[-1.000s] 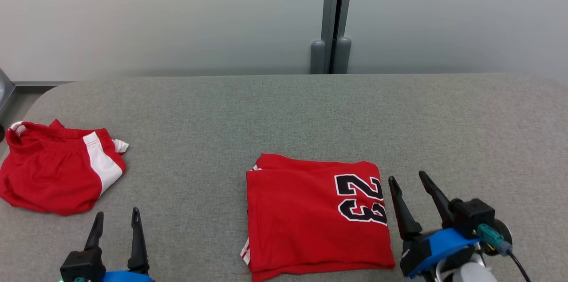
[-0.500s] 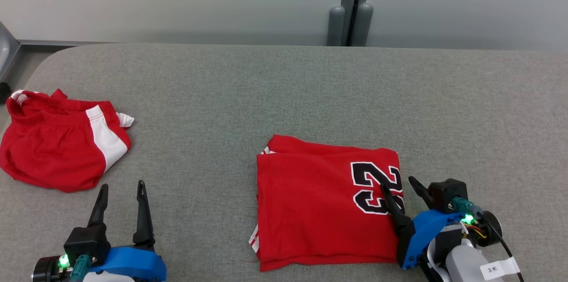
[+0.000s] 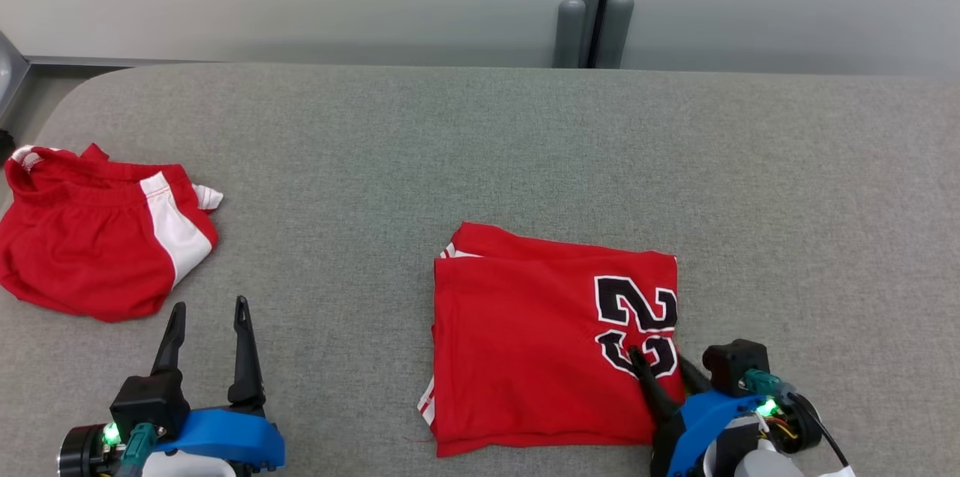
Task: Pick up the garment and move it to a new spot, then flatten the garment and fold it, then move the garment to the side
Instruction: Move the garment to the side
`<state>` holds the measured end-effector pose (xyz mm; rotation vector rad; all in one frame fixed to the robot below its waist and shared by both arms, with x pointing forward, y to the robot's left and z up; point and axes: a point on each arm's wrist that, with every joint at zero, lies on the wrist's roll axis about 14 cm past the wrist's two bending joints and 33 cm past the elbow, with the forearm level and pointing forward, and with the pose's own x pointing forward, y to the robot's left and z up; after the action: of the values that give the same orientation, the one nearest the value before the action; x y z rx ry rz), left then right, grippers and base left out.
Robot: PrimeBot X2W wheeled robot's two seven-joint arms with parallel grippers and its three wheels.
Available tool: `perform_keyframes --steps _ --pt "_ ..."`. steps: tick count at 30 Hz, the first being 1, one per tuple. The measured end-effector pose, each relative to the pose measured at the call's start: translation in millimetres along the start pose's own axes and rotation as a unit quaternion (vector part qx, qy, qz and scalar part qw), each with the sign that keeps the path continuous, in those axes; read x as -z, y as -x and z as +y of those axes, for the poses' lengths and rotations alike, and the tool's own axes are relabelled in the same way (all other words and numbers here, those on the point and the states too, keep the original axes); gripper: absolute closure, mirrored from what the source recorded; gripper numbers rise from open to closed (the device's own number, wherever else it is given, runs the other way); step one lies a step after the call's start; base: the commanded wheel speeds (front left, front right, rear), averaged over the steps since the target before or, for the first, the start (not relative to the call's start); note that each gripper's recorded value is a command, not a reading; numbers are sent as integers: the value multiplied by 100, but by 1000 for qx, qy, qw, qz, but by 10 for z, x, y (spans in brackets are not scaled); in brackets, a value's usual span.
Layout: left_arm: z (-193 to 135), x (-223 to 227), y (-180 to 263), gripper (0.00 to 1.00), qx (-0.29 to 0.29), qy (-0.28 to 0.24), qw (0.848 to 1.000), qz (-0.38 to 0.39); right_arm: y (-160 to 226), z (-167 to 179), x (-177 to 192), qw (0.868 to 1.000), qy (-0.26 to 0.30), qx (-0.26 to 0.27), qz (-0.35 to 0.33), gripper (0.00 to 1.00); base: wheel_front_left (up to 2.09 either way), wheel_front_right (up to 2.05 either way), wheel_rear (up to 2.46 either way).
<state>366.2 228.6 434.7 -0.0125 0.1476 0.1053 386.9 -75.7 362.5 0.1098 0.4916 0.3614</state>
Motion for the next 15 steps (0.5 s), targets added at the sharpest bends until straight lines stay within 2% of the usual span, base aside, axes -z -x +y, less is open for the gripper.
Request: perform_keyframes --steps 6,10,15 --pt "-55 -42 -115 0 7 -2 1000 -6 -146 -45 -272 999 22 -1 -32 100 0 0 0" --pt "-94 -118 -243 0 13 -5 1000 -19 -320 -268 -740 995 64 11 -77 100 0 0 0" --pt "-175 -201 -472 0 24 -10 999 -34 -480 -684 -1106 989 106 40 -95 100 0 0 0"
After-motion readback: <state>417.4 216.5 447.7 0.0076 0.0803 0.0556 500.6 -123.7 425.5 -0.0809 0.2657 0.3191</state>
